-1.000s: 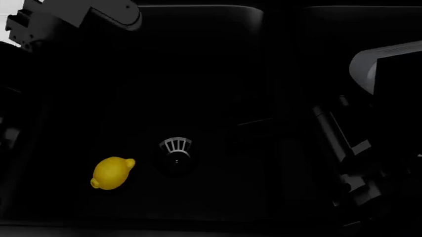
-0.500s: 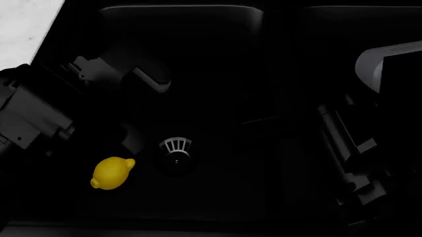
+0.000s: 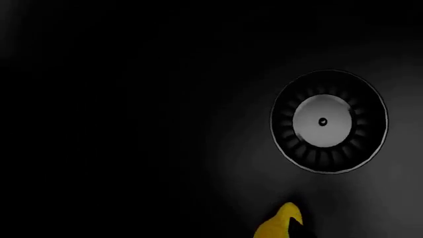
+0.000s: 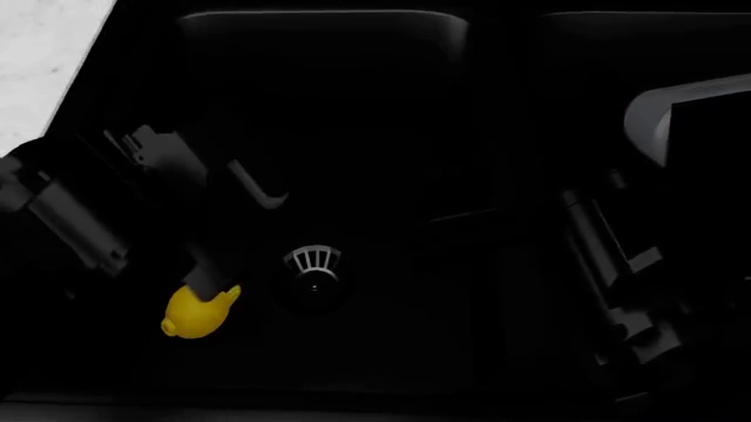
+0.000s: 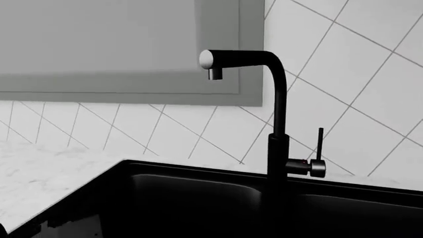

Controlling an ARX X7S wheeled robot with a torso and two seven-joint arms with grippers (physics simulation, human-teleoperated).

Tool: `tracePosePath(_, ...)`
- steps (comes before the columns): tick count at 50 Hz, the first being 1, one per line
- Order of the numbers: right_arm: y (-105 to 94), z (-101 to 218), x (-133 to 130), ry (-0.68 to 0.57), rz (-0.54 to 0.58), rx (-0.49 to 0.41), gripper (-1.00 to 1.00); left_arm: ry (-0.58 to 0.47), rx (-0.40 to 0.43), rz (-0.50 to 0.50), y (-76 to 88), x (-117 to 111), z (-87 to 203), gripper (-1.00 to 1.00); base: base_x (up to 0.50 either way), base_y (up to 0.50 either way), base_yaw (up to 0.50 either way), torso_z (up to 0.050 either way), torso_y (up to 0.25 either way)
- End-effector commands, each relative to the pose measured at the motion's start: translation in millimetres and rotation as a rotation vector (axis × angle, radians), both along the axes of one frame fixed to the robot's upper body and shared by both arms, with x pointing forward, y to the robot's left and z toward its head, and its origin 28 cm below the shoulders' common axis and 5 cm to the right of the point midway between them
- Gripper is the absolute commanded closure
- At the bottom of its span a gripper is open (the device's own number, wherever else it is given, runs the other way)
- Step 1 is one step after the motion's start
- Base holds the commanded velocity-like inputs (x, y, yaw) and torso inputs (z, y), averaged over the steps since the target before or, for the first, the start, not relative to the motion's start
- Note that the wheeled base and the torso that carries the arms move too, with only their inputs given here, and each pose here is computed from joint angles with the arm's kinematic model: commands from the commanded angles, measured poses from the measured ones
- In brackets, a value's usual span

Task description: Pick the lemon from the sink and place it on the plate located on the counter

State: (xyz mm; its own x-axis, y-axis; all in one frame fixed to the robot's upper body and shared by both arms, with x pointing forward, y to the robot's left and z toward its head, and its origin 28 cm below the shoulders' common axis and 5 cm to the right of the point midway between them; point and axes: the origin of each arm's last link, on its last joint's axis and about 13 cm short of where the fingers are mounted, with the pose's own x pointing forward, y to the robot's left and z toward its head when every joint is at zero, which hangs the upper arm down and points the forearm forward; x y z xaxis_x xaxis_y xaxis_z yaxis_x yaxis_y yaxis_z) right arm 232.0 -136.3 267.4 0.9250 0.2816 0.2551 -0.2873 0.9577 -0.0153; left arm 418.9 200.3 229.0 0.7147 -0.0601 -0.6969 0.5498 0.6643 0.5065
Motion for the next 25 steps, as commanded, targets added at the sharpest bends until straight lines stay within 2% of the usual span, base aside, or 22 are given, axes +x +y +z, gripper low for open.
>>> tracePosePath(1, 2.0, -2, 0, 0.002, 0.003, -0.017, -1.00, 0.127, -0.106, -0.008, -3.2, -8, -47, -1.00, 0.00, 0.00, 0.00, 0.000, -0.010)
tracePosePath(15, 1.9, -1, -1, 0.000, 0.004, -0.019, -1.00, 0.149, -0.150, -0.062, -9.3, -9, -56, -1.00, 0.01, 0.00, 0.00, -0.004, -0.009)
tracePosePath(20, 0.9, 0, -1, -0.004, 0.004, -0.016, -1.00, 0.161, -0.135, -0.085, -12.5, -11, -64, -1.00, 0.00, 0.00, 0.00, -0.002, -0.005)
tracePosePath(25, 1.0, 0, -1, -0.004, 0.005, -0.016, -1.00, 0.104, -0.092, -0.100, -16.6, -8, -53, -1.00, 0.00, 0.00, 0.00, 0.000, 0.000)
